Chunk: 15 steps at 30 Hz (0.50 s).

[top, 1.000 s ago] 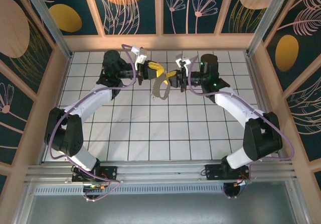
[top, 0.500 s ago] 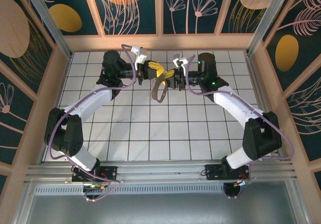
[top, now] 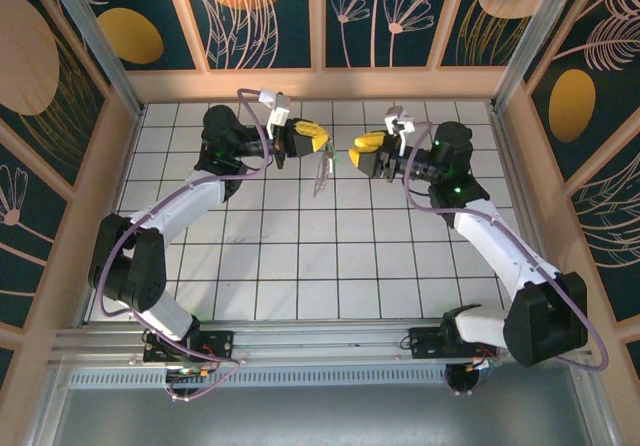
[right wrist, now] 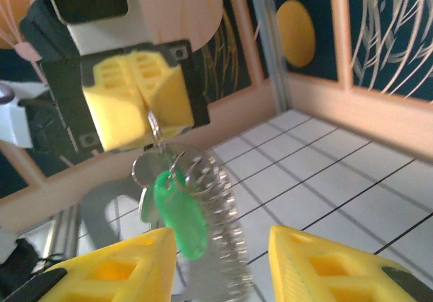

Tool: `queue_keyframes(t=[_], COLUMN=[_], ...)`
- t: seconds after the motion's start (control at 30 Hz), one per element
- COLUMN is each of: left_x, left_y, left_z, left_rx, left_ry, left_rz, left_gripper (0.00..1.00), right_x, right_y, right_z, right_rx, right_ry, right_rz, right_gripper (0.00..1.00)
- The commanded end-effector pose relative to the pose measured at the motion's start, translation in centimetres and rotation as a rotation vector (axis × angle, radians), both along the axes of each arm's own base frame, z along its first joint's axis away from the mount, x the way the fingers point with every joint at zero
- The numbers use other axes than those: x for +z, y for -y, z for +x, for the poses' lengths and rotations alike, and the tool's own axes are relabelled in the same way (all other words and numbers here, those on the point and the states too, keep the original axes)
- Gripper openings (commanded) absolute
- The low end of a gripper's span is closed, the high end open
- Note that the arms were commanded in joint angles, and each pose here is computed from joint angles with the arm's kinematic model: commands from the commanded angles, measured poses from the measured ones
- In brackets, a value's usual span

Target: Put the keys on the keyring

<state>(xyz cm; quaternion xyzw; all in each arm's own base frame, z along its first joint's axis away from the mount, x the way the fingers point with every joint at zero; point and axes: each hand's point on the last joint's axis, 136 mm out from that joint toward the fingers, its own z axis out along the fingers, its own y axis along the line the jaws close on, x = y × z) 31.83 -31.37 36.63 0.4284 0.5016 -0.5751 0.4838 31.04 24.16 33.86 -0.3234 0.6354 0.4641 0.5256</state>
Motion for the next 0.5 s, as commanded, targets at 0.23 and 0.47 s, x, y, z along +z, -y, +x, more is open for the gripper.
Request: queue_keyframes(t=[0.23,0.47], left_x=[1.9,0.5], left_y=[-0.7,-0.2], left_z=[-0.9,-0.6], left_rx=[-0.039,-0.071], left_ry=[-0.041,-0.104], left_rz=[-0.187,-0.216], left_gripper=[0.00,0.00], right_x=[4.2,4.4], right_y=[1.4,0.2], right_z=[0.3,-0.3], right_rx=[-0.091,0.026], right_ry=[0.094,0.087], right_rz=[0.221,0.249], right_gripper=[0.45,0.49])
